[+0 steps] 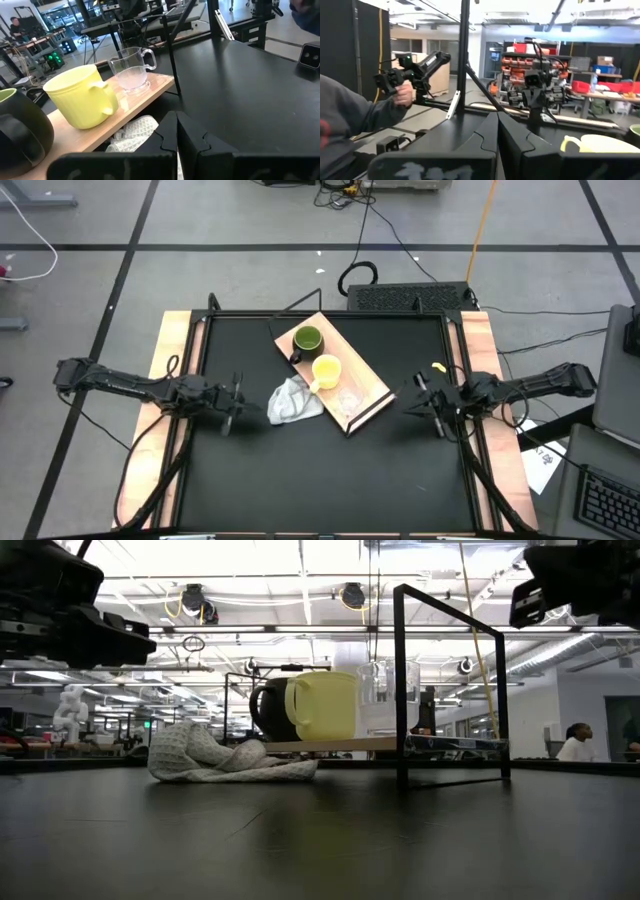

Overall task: Stack small to large cups/mugs on shelf
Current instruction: Return to Home Position

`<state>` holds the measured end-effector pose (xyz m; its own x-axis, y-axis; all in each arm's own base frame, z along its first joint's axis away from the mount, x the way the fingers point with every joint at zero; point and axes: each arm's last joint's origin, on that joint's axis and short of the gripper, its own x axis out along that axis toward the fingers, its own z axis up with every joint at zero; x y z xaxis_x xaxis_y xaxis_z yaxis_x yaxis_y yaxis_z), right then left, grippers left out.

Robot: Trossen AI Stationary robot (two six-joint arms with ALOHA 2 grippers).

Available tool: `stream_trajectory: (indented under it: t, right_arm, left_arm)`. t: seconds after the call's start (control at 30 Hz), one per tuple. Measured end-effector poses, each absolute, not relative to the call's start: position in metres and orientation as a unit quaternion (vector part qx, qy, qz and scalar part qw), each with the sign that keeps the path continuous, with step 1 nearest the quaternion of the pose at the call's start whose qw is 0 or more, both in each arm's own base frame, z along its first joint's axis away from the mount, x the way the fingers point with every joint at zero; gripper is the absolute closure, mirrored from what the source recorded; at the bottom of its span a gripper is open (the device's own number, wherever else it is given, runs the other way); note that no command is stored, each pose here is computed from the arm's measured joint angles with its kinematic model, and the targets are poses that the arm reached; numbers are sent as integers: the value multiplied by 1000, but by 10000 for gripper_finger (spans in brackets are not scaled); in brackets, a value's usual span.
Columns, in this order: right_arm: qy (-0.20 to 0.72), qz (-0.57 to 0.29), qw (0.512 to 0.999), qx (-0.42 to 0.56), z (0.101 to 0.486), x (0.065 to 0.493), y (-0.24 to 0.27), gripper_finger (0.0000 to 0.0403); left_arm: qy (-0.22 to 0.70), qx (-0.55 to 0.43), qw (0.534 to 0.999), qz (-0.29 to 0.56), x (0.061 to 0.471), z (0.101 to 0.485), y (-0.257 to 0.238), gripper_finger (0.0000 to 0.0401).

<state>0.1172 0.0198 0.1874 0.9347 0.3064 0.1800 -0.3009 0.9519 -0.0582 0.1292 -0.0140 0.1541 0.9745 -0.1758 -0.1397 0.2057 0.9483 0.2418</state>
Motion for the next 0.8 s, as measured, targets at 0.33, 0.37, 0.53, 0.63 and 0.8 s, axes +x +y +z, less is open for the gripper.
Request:
stream_trajectory:
  t: [0.33,0.37,0.53,0.63,0.8]
  right_arm:
    - [-137,184,972,-46,194,114,28,403]
    - [-138,186,971,-50,194,114,29,403]
    - [-144,185,970,-68,195,113,29,403]
    - [-163,183,967,-68,198,111,29,403]
    - [-199,202,957,-60,205,104,29,403]
  left_arm:
    - [8,155,982,-104,130,163,-17,401]
    - [7,155,982,-104,130,163,-17,401]
    - [1,157,982,-103,130,164,-17,401]
    - [-16,164,981,-100,130,167,-17,401]
    - [-61,175,974,-129,129,175,-19,401]
